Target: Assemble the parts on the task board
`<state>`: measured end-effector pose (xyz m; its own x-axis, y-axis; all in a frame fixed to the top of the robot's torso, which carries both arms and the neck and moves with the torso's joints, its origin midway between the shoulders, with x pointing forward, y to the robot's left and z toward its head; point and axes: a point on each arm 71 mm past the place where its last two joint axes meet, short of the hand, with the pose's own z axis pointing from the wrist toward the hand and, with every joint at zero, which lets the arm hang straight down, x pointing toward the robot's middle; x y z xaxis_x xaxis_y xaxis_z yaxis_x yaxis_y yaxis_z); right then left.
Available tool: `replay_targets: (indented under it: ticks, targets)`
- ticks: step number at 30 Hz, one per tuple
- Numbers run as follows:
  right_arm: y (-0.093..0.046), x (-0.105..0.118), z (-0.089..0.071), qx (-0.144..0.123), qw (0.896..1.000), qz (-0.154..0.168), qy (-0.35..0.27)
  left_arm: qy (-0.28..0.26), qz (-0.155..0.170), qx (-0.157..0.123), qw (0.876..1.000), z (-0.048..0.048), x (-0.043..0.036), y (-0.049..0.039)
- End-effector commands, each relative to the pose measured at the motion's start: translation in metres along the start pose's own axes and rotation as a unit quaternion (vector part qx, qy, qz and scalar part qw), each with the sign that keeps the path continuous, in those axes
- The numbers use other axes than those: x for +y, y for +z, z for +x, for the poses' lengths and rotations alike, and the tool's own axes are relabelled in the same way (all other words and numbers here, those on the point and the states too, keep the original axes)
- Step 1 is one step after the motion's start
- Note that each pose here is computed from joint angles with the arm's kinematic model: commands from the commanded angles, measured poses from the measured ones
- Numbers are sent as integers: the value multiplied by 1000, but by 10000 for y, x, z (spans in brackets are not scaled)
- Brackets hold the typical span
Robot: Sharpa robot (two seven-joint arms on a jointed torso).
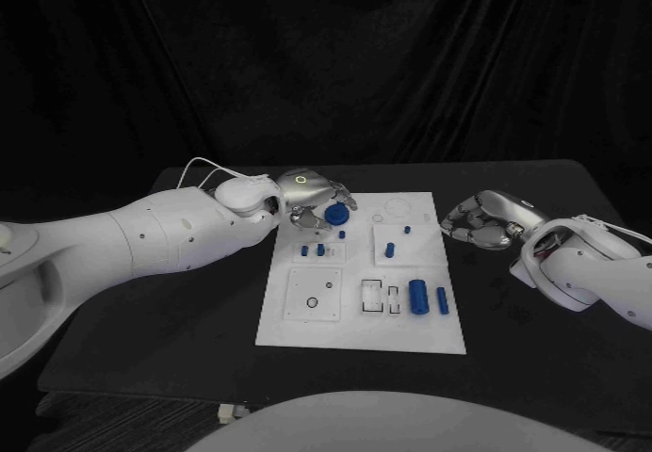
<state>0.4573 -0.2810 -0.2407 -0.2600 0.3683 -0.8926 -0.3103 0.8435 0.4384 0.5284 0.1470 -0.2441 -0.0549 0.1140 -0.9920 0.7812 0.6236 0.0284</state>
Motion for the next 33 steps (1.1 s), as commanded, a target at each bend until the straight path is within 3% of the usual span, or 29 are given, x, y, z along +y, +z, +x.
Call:
replay_targets:
  ticks: [1, 21, 33]
  targets:
    - [-3, -11, 17, 5, 1000, 8, 0, 31, 41, 22, 998, 41, -81, 36]
    - [-9, -14, 18, 6, 1000, 8, 1, 24, 41, 47, 998, 173, -162, 147]
    - [-23, -19, 12, 5, 1000, 9, 1, 24, 44, 38, 998, 230, -216, 194]
